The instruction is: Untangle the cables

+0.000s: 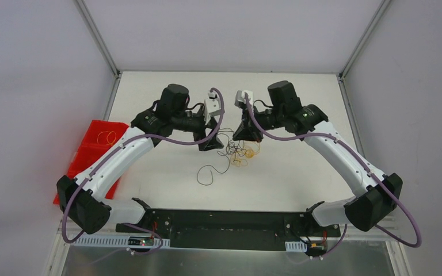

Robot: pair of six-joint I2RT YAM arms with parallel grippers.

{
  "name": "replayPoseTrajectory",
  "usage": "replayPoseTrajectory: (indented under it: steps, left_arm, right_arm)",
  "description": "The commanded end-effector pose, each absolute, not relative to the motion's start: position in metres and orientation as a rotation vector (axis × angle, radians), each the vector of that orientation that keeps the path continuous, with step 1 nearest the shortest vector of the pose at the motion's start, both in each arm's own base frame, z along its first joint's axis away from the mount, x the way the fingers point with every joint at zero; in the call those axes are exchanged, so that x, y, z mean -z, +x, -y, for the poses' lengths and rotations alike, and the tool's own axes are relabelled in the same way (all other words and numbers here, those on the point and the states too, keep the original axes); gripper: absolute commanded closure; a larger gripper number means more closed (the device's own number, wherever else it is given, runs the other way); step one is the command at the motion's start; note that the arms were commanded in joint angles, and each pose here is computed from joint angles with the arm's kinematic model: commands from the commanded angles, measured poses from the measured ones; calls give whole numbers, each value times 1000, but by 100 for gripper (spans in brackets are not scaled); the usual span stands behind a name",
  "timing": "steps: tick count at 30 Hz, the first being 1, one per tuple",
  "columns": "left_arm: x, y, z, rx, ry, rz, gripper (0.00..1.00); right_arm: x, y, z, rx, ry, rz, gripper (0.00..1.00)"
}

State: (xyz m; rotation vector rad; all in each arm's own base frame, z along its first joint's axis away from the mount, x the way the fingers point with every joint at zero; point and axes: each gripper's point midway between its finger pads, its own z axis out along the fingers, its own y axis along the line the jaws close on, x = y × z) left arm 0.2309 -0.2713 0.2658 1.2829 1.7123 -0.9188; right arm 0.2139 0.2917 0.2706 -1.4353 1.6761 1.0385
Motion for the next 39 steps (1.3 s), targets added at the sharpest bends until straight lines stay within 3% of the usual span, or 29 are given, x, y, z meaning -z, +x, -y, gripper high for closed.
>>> replayPoseTrajectory:
  steps: [1,4,6,7,9,15,16,18,23,39]
  left_arm:
    - [-297,248,293,864,1233,-1571,29]
    - [-299,244,302,900,1212,-1581,51]
    - [-305,242,303,926,1182,-1590,92]
    - [-310,242,303,938,1152,-1602,100]
    - [-327,239,302,993,1087,-1619,100]
    - [-387,223,310,1209,931,-1594,100]
    - [-393,223,310,1224,910,-1594,100]
    - [-403,226,306,1245,878,-1591,100]
    - [-413,247,275,1233,753,-1625,100]
    - [-424,272,172,1028,516,-1661,100]
  right_arm:
    - [-275,210,-294,-1028,-1453,-1609,100]
    - [-270,211,-295,-1026,-1450,-1594,100]
    - [-267,214,-296,-1010,-1435,-1578,100]
    - [-264,218,-296,-993,-1419,-1575,100]
    - [-253,230,-295,-951,-1358,-1597,97]
    - [-206,267,-297,-847,-1232,-1641,67]
    - [-200,274,-299,-832,-1218,-1646,66]
    - [-189,287,-302,-806,-1180,-1673,68]
    - [-166,308,-286,-758,-1120,-1745,100]
    - [-71,311,-178,-515,-1224,-2064,100]
